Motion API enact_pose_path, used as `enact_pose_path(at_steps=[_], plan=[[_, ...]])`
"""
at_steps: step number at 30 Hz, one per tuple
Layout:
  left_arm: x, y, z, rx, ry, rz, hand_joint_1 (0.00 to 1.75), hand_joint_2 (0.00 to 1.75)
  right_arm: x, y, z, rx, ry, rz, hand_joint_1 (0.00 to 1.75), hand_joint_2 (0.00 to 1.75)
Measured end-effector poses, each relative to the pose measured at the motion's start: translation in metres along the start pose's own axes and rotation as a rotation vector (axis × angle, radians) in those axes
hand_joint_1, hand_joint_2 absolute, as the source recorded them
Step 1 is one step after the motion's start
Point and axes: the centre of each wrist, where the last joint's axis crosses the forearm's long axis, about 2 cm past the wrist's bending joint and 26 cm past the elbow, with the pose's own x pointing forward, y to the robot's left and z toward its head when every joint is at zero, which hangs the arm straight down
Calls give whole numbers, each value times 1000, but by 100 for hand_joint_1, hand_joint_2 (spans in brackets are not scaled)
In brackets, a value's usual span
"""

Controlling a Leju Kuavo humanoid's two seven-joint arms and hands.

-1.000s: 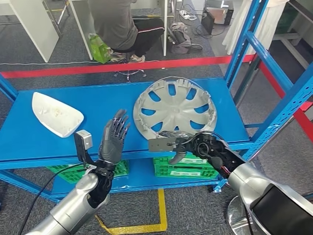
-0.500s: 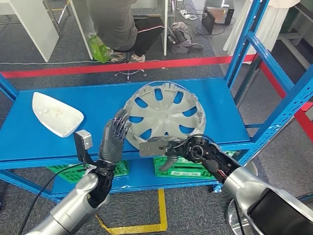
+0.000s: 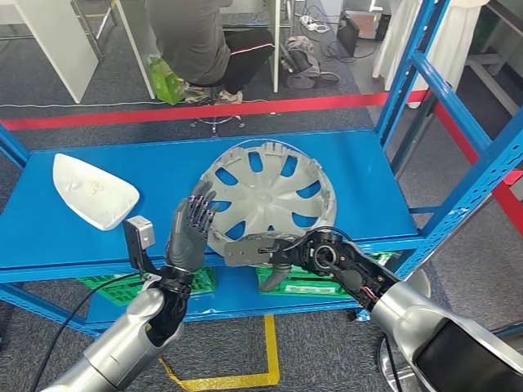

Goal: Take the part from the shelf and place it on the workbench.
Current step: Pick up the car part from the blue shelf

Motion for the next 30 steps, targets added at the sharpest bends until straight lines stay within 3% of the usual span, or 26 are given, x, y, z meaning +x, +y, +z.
enact_pose_path(at_steps=[7,13,30], plan=[[1,0,-1,-1,-3,0,0,0,4,3,-3,-8,4,28,0,175],[1,0,-2,-1,-6,-1,0,0,2,5,-6,-105,74,202,0,175],[1,0,-1,0,-3,2,0,0,-6,2,0,-176,173,489,0,175]])
